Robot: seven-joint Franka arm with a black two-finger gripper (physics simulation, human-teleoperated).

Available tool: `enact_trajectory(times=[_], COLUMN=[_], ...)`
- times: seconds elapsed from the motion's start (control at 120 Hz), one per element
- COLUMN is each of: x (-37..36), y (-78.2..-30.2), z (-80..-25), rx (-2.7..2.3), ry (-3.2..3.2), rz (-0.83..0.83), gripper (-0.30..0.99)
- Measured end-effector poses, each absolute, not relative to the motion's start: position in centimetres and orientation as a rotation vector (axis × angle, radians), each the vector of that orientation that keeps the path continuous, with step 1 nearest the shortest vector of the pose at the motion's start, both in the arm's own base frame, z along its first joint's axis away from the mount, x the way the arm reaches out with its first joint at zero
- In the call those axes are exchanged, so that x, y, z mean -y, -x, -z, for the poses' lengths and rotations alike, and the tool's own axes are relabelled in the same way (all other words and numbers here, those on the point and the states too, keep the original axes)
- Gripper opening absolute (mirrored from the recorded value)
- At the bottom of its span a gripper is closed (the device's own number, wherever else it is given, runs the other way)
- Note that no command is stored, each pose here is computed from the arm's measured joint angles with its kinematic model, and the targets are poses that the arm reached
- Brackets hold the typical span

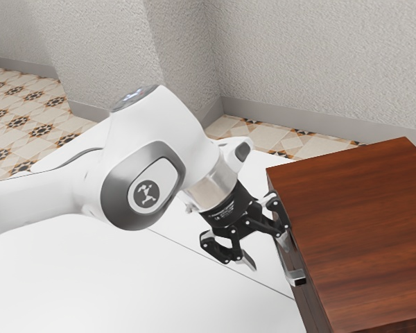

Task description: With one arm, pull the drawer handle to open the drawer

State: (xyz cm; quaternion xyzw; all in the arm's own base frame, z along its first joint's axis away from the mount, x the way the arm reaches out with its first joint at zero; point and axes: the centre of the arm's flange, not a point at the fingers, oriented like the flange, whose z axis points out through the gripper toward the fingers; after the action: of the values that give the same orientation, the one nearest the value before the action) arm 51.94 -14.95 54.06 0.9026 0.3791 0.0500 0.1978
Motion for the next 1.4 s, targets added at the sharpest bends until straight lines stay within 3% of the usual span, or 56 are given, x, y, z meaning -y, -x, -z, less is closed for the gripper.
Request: enact_trajectory(times=[1.4], x=[10.5], y=[-46.1], z=[-55.6], rx=[-1.158], ry=[-2.567], rz=[0.006], gripper=[0.4])
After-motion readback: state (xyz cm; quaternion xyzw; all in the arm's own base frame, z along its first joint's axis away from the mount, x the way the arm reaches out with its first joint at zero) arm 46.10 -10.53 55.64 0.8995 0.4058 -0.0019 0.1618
